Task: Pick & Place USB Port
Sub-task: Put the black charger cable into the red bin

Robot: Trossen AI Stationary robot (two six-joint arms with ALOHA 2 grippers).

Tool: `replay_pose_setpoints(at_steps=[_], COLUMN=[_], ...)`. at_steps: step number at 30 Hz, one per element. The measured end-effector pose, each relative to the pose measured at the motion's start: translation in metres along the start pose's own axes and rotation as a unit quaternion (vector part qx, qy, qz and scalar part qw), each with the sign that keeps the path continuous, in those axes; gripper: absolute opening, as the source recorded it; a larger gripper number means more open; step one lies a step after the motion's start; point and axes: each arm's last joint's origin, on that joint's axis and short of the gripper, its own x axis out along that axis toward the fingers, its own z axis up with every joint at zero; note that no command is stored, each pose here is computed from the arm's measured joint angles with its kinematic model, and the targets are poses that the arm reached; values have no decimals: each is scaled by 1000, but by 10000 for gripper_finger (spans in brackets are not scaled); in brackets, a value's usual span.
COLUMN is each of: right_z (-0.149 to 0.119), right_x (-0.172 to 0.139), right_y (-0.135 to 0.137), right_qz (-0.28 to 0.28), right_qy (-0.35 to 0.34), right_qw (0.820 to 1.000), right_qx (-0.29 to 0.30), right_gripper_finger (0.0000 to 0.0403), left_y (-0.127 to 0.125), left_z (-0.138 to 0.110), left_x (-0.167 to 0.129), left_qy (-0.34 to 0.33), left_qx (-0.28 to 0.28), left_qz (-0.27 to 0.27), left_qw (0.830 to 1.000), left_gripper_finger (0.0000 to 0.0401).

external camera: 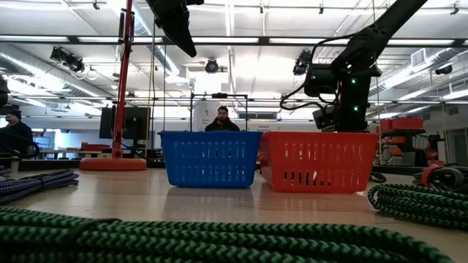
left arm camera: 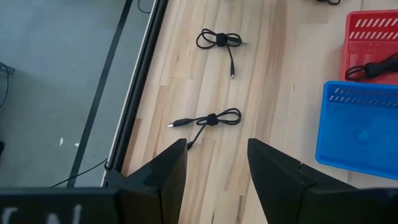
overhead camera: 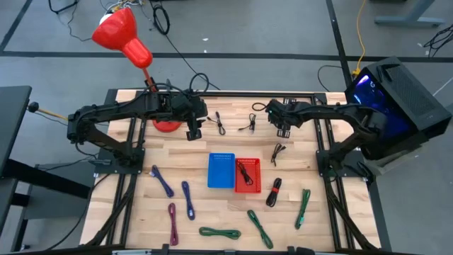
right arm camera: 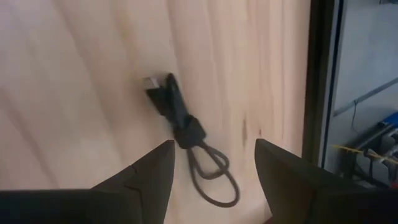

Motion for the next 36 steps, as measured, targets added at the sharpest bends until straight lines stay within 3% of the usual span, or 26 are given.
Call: replay_pose_setpoints(at_steps=[6,20,24,28,36], right_z=[1,5,4,3,-3], right_x=[8,32,34,36,32], right_y=[-7,3,4,3,2], right_qz=[18,38,41,46,40], right_qy=[-15,25,29,28,57], right_qw=[1000,999,999,999,997], right_qx=[14,-22,-18,1,23], right_gripper_finger=[224,221,164,34,11], left_y=[0,0,0,0,0], left_z=[0,0,0,0,0], left_x=[0,0,0,0,0], left_qy=[0,0,0,0,0], left_qx=[0,0,0,0,0], left_qz=[0,-3,-3,-3,-4], left_qw=[1000,1000,1000,1000,1000], left_gripper_finger=[174,174,174,174,174])
